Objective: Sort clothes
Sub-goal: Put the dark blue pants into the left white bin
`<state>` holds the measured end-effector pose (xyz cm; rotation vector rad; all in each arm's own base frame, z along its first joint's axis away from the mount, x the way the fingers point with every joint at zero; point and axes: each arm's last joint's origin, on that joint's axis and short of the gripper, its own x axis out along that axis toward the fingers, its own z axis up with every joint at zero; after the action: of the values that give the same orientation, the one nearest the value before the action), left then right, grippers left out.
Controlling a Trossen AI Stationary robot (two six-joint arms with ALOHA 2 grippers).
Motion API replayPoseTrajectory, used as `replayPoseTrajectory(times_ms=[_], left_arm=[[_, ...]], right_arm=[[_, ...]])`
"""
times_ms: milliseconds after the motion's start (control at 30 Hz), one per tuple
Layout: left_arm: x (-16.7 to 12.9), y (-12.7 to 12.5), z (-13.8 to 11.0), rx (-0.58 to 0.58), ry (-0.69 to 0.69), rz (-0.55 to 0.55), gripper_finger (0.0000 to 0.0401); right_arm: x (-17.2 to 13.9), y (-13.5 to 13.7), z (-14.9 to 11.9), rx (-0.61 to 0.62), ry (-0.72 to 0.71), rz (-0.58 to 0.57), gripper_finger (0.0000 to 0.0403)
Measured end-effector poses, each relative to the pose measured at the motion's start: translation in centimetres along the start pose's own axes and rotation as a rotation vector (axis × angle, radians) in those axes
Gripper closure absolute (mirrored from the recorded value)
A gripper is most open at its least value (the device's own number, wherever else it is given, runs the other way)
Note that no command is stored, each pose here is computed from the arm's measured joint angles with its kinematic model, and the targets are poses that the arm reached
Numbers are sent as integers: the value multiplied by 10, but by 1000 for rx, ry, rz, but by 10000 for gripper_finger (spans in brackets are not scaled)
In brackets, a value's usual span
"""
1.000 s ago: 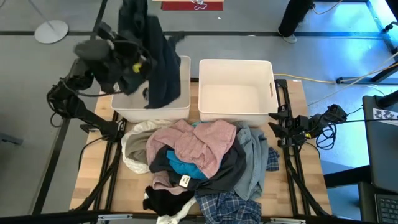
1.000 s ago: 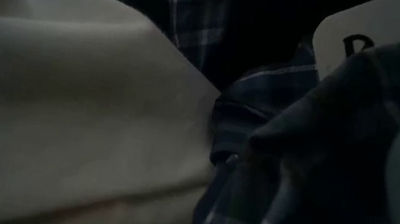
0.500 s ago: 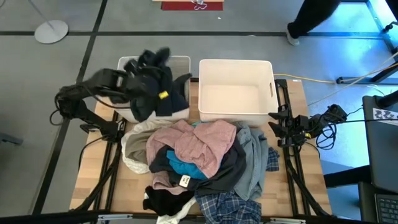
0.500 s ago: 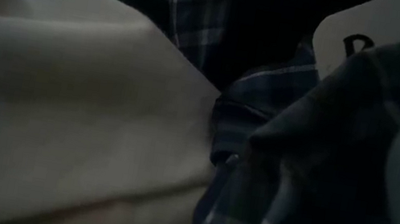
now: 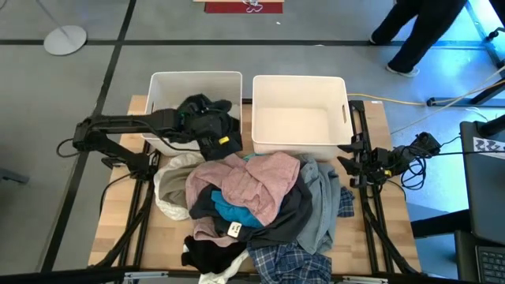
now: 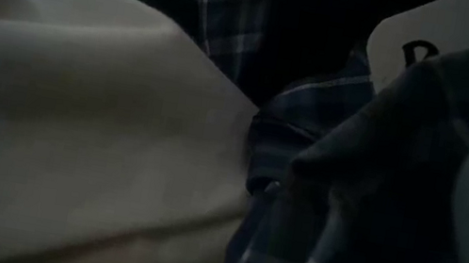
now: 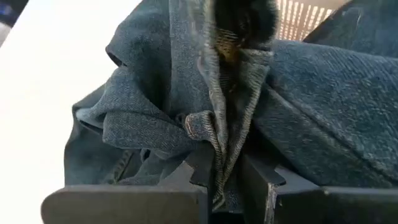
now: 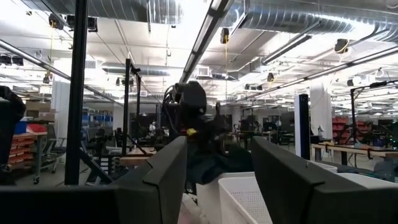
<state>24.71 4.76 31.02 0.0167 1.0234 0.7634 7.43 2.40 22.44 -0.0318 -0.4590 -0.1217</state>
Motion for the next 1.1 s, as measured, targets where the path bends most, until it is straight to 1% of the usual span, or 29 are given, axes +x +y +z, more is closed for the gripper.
replayPoseTrajectory(times_ms=[133,333,500,567,667,700,733,833,900,967,1033,1100], left_arm=[[20,8,-3,-38,6,12,360],[32,25,4,-134,-33,34,354],[39,36,13,-213,-89,53,353],[39,37,14,-211,-99,41,353],[30,40,14,-208,-136,20,353],[26,42,13,-209,-147,28,352],[23,46,12,-213,-157,60,352],[19,61,10,-247,-173,196,352],[22,70,8,-278,-169,262,352],[32,75,2,-292,-141,287,352],[47,74,-7,-281,-82,264,352],[64,69,-19,-259,-12,202,352]], right_arm=[[0,0,0,-2,3,1,221],[0,0,-1,3,5,2,221],[0,0,-1,5,9,4,221],[0,0,-1,8,13,4,221],[0,1,-1,18,14,5,221],[0,1,-2,16,16,6,221],[0,1,-2,15,18,6,221],[0,1,-2,15,17,6,221],[0,1,-2,15,17,6,221],[0,1,-2,24,17,6,221],[0,1,-2,35,19,6,221],[0,1,-2,36,20,7,221]])
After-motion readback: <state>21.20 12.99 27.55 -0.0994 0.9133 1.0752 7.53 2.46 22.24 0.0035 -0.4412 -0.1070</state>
